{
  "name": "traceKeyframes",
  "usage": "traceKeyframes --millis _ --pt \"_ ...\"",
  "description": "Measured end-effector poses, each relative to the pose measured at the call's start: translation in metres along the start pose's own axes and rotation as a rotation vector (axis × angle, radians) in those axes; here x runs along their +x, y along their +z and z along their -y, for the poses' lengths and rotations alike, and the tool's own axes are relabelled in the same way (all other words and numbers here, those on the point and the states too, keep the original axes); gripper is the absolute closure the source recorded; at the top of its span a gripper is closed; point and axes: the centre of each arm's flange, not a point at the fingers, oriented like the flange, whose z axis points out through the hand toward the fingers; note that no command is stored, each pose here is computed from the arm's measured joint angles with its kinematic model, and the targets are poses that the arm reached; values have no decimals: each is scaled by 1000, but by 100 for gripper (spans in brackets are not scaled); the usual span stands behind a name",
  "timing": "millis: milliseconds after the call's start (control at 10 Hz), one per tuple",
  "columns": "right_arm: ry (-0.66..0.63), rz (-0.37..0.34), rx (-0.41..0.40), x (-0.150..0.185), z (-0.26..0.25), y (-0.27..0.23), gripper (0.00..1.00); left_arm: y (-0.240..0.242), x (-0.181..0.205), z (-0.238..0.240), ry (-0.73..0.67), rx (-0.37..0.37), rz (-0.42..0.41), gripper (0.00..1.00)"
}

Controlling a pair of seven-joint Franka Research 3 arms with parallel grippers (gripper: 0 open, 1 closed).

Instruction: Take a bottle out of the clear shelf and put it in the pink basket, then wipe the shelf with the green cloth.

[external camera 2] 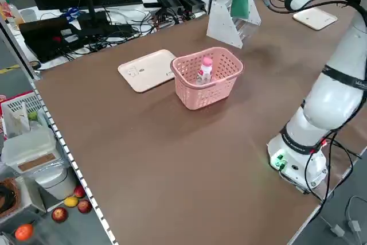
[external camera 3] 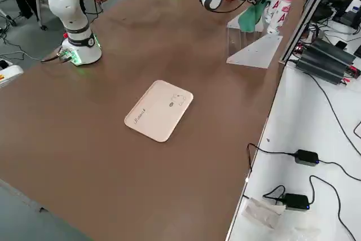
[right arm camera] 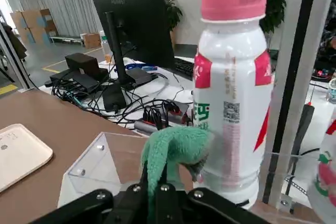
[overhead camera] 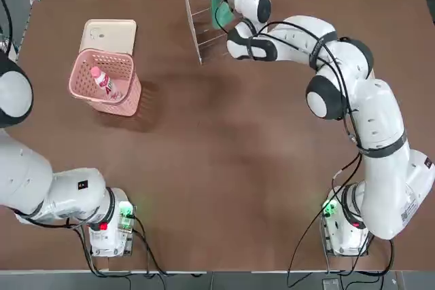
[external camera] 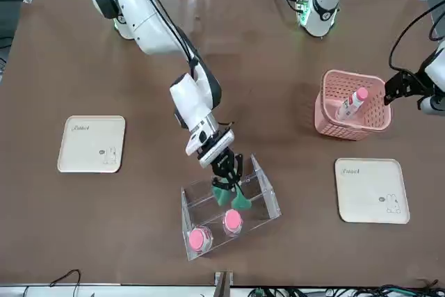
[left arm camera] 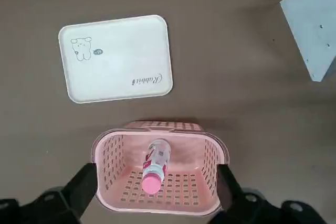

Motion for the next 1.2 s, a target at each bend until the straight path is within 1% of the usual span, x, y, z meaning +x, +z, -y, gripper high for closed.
traceKeyframes --millis 200,300,600,900,1200 --pt "-19 1 -26 1 -22 0 97 1 -1 8 -10 2 1 0" --pt "-37 8 -42 -2 -36 0 97 0 0 4 -4 2 1 0" --pt "-62 37 -70 -15 -57 1 97 -3 2 -2 8 3 -19 0" --pt "-65 38 -65 -16 -52 1 97 -1 2 8 -10 4 -20 0" --pt "-68 39 -44 -17 -34 2 97 30 11 37 -52 -7 30 0"
